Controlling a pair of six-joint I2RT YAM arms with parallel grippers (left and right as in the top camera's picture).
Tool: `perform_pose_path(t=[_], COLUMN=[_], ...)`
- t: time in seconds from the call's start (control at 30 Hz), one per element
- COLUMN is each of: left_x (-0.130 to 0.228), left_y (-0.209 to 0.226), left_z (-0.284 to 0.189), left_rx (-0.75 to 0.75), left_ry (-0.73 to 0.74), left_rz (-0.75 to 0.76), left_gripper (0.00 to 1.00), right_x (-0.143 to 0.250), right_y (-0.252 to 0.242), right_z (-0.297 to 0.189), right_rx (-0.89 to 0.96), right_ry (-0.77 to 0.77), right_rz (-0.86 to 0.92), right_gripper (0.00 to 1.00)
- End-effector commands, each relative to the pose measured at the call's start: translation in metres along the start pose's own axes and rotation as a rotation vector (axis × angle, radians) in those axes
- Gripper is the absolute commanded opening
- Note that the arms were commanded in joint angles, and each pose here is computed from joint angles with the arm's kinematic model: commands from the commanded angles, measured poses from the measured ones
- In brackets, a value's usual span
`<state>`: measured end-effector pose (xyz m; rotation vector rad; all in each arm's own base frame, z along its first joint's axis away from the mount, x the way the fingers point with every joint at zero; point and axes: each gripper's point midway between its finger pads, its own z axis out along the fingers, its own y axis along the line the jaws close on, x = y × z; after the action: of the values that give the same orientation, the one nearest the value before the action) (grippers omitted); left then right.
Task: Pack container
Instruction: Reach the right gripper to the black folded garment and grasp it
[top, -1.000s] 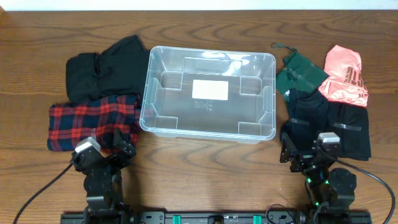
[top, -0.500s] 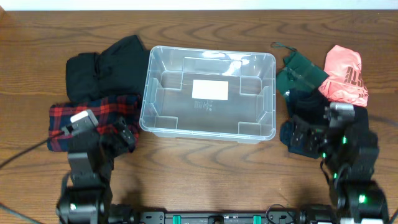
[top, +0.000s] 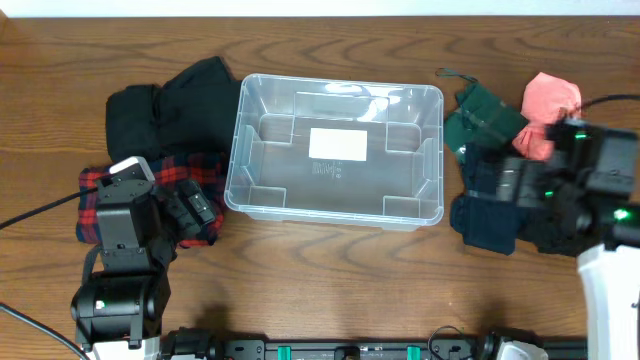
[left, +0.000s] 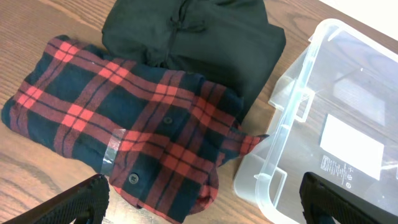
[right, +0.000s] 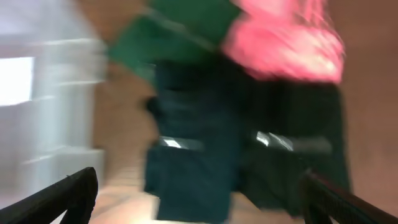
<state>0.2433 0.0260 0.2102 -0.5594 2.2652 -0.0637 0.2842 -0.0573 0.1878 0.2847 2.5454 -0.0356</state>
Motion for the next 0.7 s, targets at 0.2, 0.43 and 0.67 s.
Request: perform_pose_path(t=[0.2, 0.43, 0.67], left_x=[-0.007, -0.007, -0.007], left_y=[-0.002, -0.002, -0.002], left_z=[-0.005, -0.005, -0.005], left_rx=[0.010, 0.010, 0.010], left_ry=[-0.019, -0.019, -0.019], left_rz=[-0.005, -0.005, -0.005], left_gripper=[0.98, 0.98, 0.98], right_x=[0.022, 0.036, 0.053], right_y=[-0.117, -0.157, -0.164], right_z=[0.026, 0.055, 0.108], right_rx=[0.175, 0.173, 0.087], right_ry=[0.096, 0.137, 0.214], right_rz=[0.452, 0.565, 0.526], right_gripper=[0.99, 0.99, 0.99])
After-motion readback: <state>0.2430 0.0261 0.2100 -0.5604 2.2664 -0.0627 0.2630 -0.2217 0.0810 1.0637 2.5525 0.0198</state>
